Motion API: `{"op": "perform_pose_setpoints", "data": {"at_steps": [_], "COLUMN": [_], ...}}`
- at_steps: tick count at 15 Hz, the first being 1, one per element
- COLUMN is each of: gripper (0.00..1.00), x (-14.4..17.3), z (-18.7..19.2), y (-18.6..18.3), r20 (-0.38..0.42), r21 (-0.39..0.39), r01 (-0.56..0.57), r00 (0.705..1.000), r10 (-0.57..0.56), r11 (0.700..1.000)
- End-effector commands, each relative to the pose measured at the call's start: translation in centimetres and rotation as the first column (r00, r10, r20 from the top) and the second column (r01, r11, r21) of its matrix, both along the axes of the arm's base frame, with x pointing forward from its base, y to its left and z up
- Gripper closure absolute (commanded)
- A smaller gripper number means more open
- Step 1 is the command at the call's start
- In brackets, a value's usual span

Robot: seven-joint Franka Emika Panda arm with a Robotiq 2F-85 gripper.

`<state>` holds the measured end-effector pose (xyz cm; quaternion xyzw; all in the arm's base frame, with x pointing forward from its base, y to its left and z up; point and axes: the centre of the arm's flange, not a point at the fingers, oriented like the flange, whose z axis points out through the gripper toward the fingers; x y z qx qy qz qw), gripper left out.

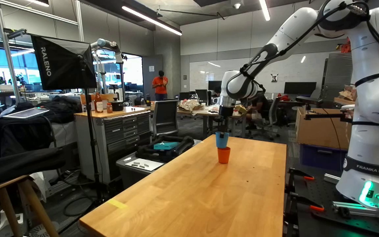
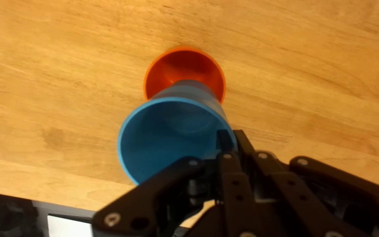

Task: Stack the cups together

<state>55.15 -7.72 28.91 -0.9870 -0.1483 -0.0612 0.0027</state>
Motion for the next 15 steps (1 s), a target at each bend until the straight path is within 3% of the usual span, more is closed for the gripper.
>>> {"op": "perform_pose_setpoints", "data": {"at_steps": [1,5,6,9,15], "gripper": [0.94,0.92,0.73,0.56,0.10], "x": [0.0,-0.2,-0.3,-0.3,0.6], "z": [-0.4,-0.8,-0.9,-1.0,0.7], "y": [-1.3,-1.6,-1.6,-1.5,-0.5], "r20": [-0.011,-0.025,-0.032,-0.038,-0.005], "r21": [-0.016,-0.016,-0.015,-0.009,0.013], "r01": [0.012,0.020,0.023,0.022,-0.006], "r00": [1.000,0.999,0.999,0.999,1.000], "r10": [-0.012,-0.021,-0.023,-0.022,0.006], "r11": [1.000,1.000,1.000,1.000,1.000]}}
